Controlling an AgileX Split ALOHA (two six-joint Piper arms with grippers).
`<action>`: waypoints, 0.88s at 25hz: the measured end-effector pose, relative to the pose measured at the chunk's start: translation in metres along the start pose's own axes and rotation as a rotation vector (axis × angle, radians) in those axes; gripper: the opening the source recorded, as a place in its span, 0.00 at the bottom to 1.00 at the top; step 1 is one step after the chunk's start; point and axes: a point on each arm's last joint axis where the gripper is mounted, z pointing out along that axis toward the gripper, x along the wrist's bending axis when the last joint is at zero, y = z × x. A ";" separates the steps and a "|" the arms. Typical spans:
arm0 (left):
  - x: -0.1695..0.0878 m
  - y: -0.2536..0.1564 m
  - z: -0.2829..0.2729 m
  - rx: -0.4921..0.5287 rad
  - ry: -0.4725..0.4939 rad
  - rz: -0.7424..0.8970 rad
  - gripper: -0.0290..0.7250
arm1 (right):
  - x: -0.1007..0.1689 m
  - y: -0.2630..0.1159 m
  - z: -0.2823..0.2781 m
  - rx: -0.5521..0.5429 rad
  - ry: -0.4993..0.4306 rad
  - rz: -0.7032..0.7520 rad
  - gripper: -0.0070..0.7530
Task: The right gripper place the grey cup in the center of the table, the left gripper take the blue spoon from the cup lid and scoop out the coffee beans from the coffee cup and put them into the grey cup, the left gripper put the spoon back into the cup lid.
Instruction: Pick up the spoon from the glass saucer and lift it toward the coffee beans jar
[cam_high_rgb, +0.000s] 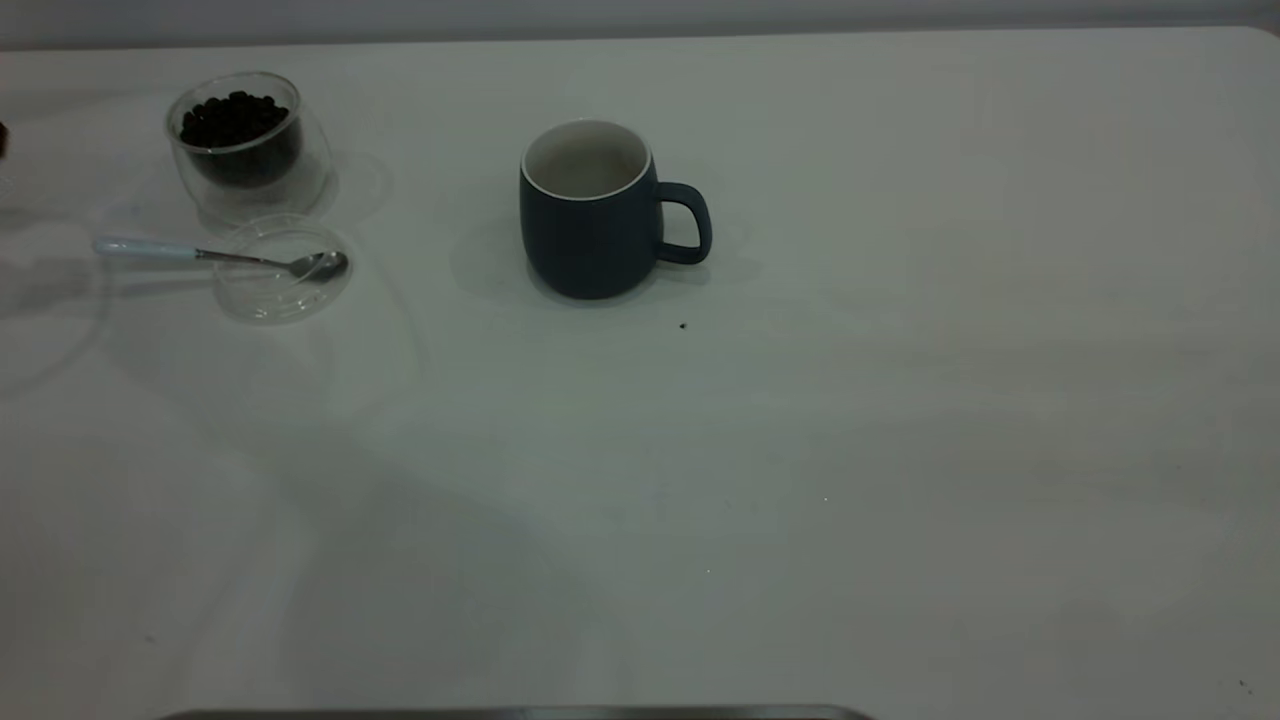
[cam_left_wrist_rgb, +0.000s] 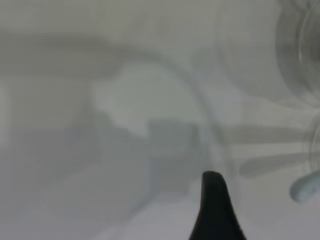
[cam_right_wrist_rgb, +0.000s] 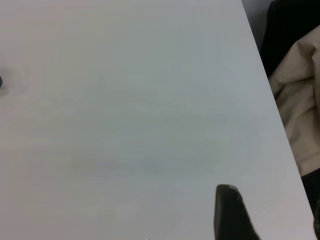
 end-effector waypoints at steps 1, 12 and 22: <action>0.002 0.002 0.007 0.013 -0.016 0.003 0.81 | 0.000 0.000 0.000 0.000 0.000 0.000 0.49; 0.002 0.001 0.058 0.160 -0.182 0.156 0.81 | 0.000 0.000 0.000 0.000 0.000 0.000 0.49; -0.012 -0.003 0.076 0.150 -0.275 0.178 0.81 | 0.000 0.000 0.000 0.000 0.000 0.000 0.49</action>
